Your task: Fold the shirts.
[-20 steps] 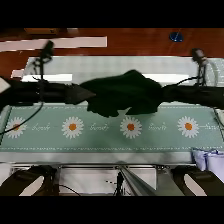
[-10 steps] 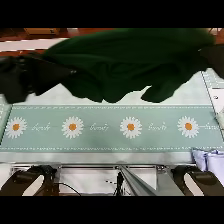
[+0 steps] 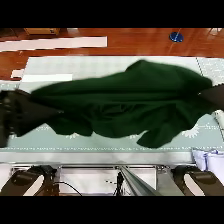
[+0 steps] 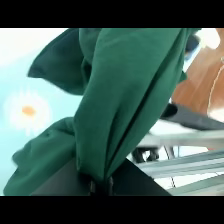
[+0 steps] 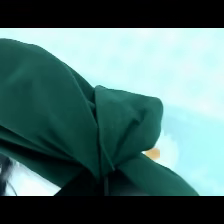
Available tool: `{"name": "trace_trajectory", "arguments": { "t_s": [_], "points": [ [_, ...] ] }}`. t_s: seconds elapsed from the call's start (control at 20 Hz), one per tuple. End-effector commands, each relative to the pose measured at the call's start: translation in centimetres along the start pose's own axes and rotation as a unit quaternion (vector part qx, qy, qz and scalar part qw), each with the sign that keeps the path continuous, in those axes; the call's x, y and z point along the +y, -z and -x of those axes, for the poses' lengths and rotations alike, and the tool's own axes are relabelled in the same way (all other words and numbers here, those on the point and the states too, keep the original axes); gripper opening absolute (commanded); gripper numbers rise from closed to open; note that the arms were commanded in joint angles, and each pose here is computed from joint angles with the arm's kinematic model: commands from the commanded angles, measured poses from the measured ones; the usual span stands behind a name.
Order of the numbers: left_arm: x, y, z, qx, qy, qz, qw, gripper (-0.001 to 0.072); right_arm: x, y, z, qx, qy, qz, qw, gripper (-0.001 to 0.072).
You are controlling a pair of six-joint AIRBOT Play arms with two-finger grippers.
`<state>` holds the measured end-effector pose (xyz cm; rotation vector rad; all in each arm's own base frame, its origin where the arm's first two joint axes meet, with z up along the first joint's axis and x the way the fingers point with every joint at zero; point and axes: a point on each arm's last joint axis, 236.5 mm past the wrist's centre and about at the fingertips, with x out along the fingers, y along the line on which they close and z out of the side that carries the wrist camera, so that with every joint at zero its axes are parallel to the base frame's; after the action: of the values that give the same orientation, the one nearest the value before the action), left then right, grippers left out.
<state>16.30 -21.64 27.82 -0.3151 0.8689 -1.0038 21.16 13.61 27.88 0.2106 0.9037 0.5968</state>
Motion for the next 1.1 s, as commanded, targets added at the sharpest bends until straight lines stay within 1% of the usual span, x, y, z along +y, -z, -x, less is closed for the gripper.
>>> {"name": "trace_trajectory", "arguments": {
  "t_s": [0.0,0.1,0.25,0.35,0.5,0.55,0.6,0.65,0.7,0.75,0.8,0.85,0.9,1.0,1.05],
  "points": [
    [3.7,3.9,-4.3,0.056,-0.006,0.072,0.996,0.0034,-2.2,1.7,-5.2,0.105,-0.004,-0.006,0.994,0.003],
    [6.3,6.8,-8.3,0.082,-0.002,0.098,0.992,0.0034,-3.5,3.4,-11.5,0.171,-0.016,0.005,0.985,0.0031],
    [10.4,11.4,-12.2,0.124,-0.019,0.143,0.982,0.0035,-8.0,7.9,-20.4,0.271,0.019,0.028,0.962,0.0031],
    [13.8,12.9,-13.4,0.127,-0.055,0.148,0.979,0.0036,-11.8,10.3,-25.0,0.318,0.057,0.023,0.946,0.0031],
    [18.3,13.1,-14.2,0.119,-0.122,0.13,0.977,0.0037,-14.2,12.0,-29.3,0.341,0.066,0.001,0.938,0.0036],
    [19.2,13.5,-14.5,0.126,-0.133,0.131,0.974,0.0036,-14.4,12.3,-29.8,0.345,0.065,-0.004,0.936,0.0114],
    [19.9,14.0,-14.8,0.138,-0.14,0.134,0.971,0.0037,-14.5,12.4,-29.9,0.347,0.065,0.0,0.936,0.0276],
    [20.4,14.5,-15.1,0.149,-0.143,0.139,0.968,0.0037,-14.3,12.3,-29.4,0.352,0.059,0.015,0.934,0.0396],
    [20.7,14.9,-15.3,0.157,-0.145,0.145,0.966,0.0037,-14.3,12.3,-28.3,0.365,0.057,0.039,0.928,0.0451],
    [21.0,15.3,-15.5,0.165,-0.145,0.147,0.964,0.0037,-14.7,12.0,-26.8,0.379,0.068,0.066,0.921,0.0464],
    [21.2,15.5,-15.7,0.17,-0.146,0.148,0.963,0.0037,-15.7,11.5,-25.0,0.387,0.094,0.096,0.912,0.0476],
    [21.4,15.6,-15.7,0.173,-0.149,0.147,0.962,0.0037,-17.4,10.5,-23.0,0.387,0.139,0.129,0.902,0.0493],
    [21.5,15.8,-15.5,0.176,-0.152,0.144,0.962,0.0037,-19.4,8.8,-21.0,0.362,0.188,0.139,0.903,0.0493],
    [21.7,16.2,-15.3,0.186,-0.156,0.139,0.96,0.0037,-22.6,6.7,-17.4,0.318,0.24,0.109,0.911,0.0493],
    [21.7,16.4,-15.2,0.192,-0.157,0.138,0.959,0.0037,-24.4,6.5,-15.8,0.306,0.249,0.068,0.916,0.0493]
  ]
}}
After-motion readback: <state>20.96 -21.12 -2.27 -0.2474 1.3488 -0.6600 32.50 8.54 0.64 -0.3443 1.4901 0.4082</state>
